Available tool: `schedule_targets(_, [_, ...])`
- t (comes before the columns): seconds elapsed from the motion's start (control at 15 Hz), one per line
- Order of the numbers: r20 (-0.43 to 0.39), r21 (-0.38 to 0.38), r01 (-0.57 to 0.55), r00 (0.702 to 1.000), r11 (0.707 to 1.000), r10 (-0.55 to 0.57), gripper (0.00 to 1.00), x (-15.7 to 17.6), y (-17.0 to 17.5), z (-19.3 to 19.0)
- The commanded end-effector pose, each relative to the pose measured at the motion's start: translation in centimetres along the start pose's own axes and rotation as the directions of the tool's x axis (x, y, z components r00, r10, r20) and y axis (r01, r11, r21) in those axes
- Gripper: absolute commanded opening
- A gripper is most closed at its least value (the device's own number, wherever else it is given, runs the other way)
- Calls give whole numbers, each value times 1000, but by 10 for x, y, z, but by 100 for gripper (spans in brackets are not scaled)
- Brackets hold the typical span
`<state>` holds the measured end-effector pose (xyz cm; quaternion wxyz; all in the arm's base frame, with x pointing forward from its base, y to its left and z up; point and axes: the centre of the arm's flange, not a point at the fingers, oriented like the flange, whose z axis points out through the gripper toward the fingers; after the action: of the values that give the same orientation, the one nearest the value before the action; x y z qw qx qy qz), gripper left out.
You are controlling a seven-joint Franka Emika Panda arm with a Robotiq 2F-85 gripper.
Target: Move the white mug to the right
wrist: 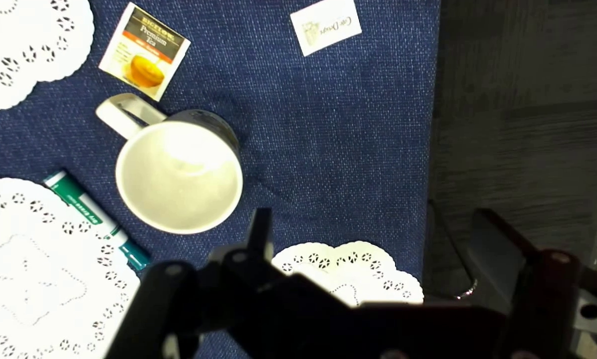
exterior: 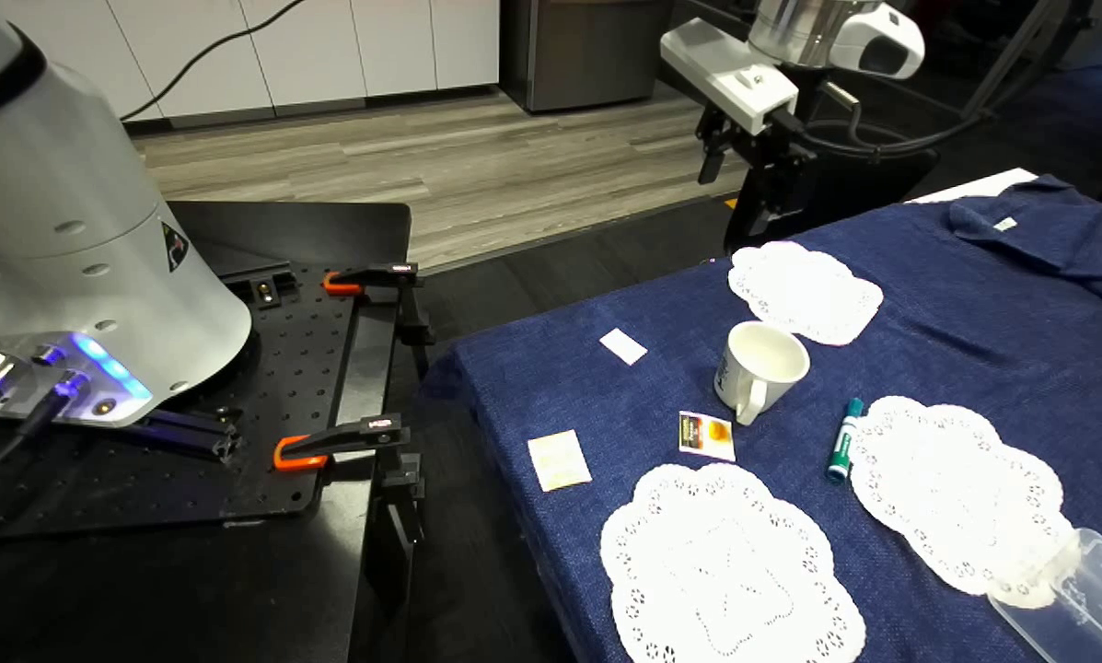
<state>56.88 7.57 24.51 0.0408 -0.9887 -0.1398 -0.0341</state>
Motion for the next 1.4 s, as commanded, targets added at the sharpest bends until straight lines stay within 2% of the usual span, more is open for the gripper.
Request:
schedule_targets(0.0, [-3, 15, 12, 1000, 1000, -11, 100, 12, 8, 10])
schedule_targets(0.33, [3, 18, -7, 1000, 1000, 7, 100, 23, 23, 30])
schedule_targets(0.67, [-20, -10, -111, 994, 994, 111, 100, 32, 48, 41])
schedule_targets(0.8, [-38, -25, -168, 985, 985, 167, 100, 35, 61, 44])
schedule_targets(1.33, [-59, -77, -380, 925, 922, 376, 100, 41, 116, 61])
